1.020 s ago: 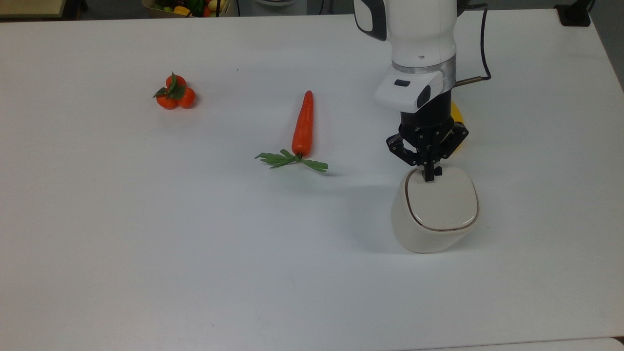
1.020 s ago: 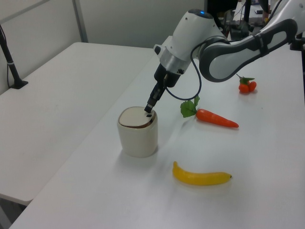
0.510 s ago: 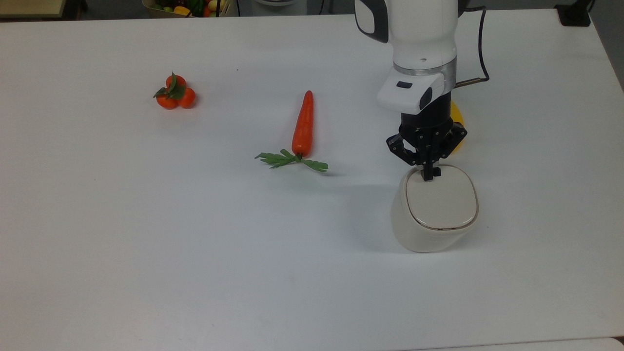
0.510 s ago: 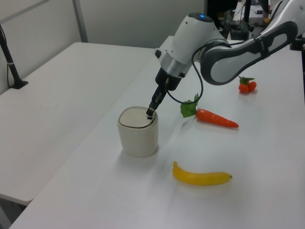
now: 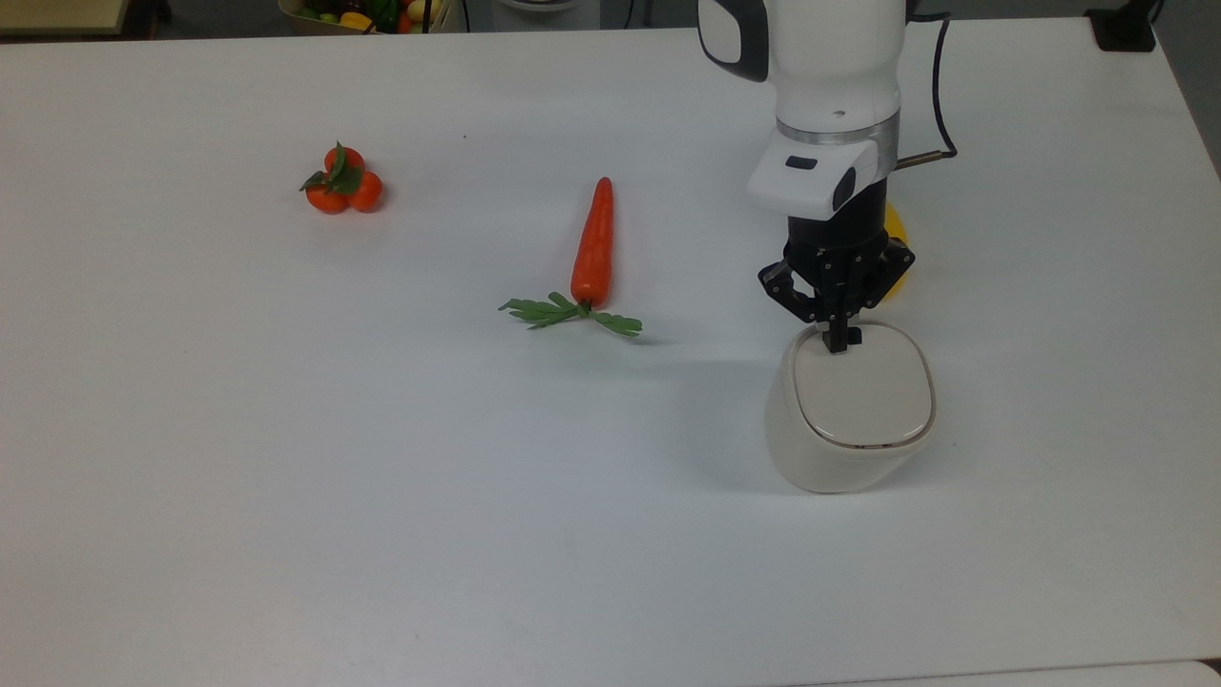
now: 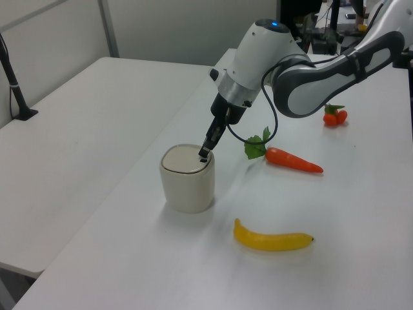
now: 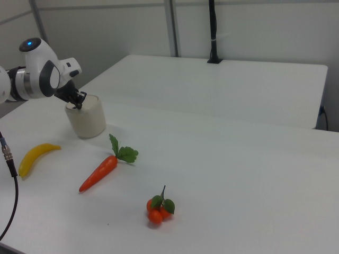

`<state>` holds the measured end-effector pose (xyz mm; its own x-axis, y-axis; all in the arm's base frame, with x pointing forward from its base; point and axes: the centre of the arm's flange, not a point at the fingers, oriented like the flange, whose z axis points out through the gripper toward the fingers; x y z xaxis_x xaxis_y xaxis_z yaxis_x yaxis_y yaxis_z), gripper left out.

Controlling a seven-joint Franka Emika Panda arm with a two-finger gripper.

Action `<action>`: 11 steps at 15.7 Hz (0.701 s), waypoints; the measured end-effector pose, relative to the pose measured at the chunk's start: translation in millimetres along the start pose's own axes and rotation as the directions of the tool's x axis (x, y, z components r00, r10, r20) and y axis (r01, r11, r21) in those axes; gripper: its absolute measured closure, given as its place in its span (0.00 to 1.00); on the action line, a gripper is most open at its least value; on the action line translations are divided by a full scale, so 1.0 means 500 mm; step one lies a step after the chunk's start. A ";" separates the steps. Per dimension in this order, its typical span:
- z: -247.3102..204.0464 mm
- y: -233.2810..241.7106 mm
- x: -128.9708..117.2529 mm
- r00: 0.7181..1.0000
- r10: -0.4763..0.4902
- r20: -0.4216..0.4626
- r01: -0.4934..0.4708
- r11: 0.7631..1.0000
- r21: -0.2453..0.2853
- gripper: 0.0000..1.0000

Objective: Close garbage bin

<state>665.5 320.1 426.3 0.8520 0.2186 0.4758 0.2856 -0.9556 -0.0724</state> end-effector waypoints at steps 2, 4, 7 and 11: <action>0.000 -0.003 -0.001 1.000 -0.014 -0.001 0.014 1.000 -0.007 0.99; -0.001 -0.005 -0.002 1.000 -0.026 -0.003 0.026 1.000 -0.014 0.99; 0.002 -0.012 -0.007 0.998 -0.067 -0.004 0.066 0.997 -0.036 0.99; 0.000 -0.017 -0.010 0.995 -0.100 -0.006 0.100 0.993 -0.056 0.99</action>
<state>659.0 327.3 424.4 0.8161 0.3122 0.4862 0.3445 -0.9385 0.0244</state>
